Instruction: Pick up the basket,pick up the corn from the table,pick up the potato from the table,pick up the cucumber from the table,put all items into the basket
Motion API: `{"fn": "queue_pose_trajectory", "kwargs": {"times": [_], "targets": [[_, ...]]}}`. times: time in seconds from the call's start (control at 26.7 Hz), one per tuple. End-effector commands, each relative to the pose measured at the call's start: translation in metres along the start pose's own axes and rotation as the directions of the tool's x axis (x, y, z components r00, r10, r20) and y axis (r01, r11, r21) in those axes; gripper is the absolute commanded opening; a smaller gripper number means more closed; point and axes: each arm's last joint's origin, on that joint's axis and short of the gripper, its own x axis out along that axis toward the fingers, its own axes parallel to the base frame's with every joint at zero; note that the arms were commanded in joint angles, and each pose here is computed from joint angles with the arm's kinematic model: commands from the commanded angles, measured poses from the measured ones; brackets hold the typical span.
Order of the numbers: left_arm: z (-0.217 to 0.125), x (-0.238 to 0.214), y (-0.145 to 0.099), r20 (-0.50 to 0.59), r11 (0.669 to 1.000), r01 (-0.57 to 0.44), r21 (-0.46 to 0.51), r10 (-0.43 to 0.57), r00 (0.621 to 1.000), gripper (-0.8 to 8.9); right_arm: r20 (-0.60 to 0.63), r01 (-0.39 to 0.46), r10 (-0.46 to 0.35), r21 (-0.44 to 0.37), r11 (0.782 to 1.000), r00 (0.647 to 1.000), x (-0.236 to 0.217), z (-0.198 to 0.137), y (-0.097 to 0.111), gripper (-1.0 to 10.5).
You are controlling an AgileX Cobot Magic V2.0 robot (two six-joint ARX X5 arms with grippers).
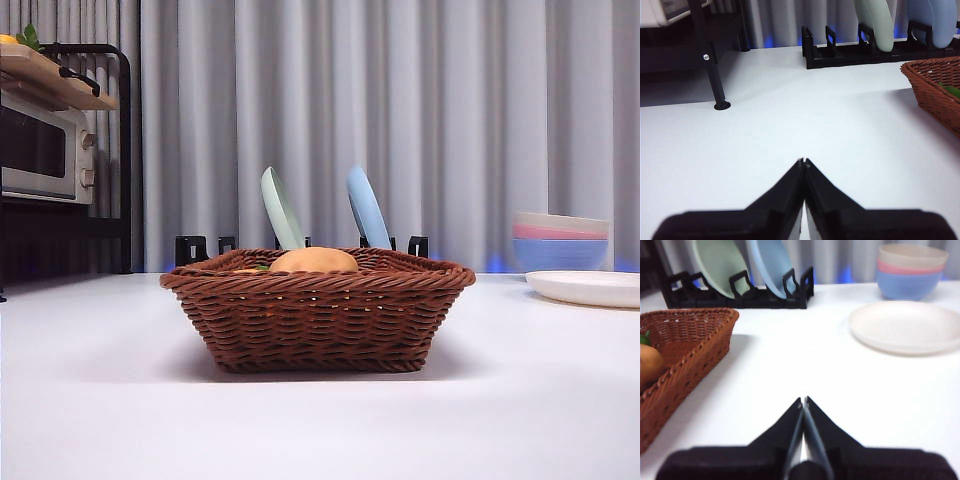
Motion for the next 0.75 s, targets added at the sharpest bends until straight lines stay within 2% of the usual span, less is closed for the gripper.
{"fn": "queue_pose_trajectory", "kwargs": {"times": [0.04, 0.75], "targets": [[-0.0037, 0.001, 0.0002, -0.012, 1.0, -0.003, 0.001, 0.003, 1.0, -0.03, -0.033, 0.008, -0.006, 0.062, 0.998, 0.999, 0.0013, -0.0047, -0.0003, 0.0], [-0.0037, 0.001, 0.0002, -0.012, 1.0, -0.003, 0.001, 0.003, 1.0, -0.03, -0.042, 0.008, -0.005, 0.063, 0.998, 0.999, 0.0017, -0.0053, -0.0003, 0.0]]}}
